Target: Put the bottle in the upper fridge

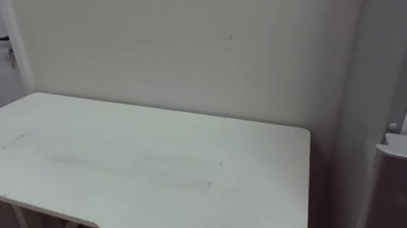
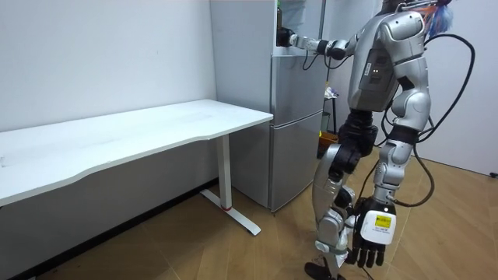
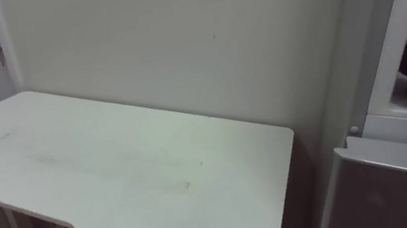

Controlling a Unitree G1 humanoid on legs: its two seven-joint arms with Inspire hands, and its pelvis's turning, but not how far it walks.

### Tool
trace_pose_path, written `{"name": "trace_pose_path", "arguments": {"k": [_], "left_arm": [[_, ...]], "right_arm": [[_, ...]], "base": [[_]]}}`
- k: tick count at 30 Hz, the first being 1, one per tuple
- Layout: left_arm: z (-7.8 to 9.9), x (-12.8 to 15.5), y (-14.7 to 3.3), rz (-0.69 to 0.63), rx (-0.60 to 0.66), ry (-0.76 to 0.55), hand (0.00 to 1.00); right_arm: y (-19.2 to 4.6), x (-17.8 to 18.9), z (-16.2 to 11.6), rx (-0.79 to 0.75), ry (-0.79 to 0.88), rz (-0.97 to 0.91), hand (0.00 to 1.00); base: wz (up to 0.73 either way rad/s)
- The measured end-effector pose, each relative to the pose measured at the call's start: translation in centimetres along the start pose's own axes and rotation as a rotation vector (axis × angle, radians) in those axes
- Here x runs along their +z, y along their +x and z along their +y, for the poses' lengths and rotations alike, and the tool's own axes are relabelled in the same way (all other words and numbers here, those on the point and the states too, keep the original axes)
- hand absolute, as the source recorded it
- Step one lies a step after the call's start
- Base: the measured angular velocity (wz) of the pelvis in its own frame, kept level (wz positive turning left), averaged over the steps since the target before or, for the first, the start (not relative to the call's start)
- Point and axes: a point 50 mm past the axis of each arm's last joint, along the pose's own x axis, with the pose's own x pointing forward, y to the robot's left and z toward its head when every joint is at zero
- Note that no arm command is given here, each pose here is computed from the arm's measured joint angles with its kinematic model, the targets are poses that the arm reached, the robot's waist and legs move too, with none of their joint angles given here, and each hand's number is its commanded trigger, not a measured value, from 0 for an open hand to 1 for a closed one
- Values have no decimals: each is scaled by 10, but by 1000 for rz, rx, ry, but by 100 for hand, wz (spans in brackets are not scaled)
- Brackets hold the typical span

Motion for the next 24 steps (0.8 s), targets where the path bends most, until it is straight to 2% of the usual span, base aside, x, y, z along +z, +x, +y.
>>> {"name": "trace_pose_path", "arguments": {"k": [15,24], "left_arm": [[-4,4,0,-17,-5,20,0],[-4,9,0,-41,12,17,0]], "right_arm": [[-9,3,13,187,-8,-39,0],[-11,5,12,207,14,-47,0]], "base": [[-4],[-2]]}}
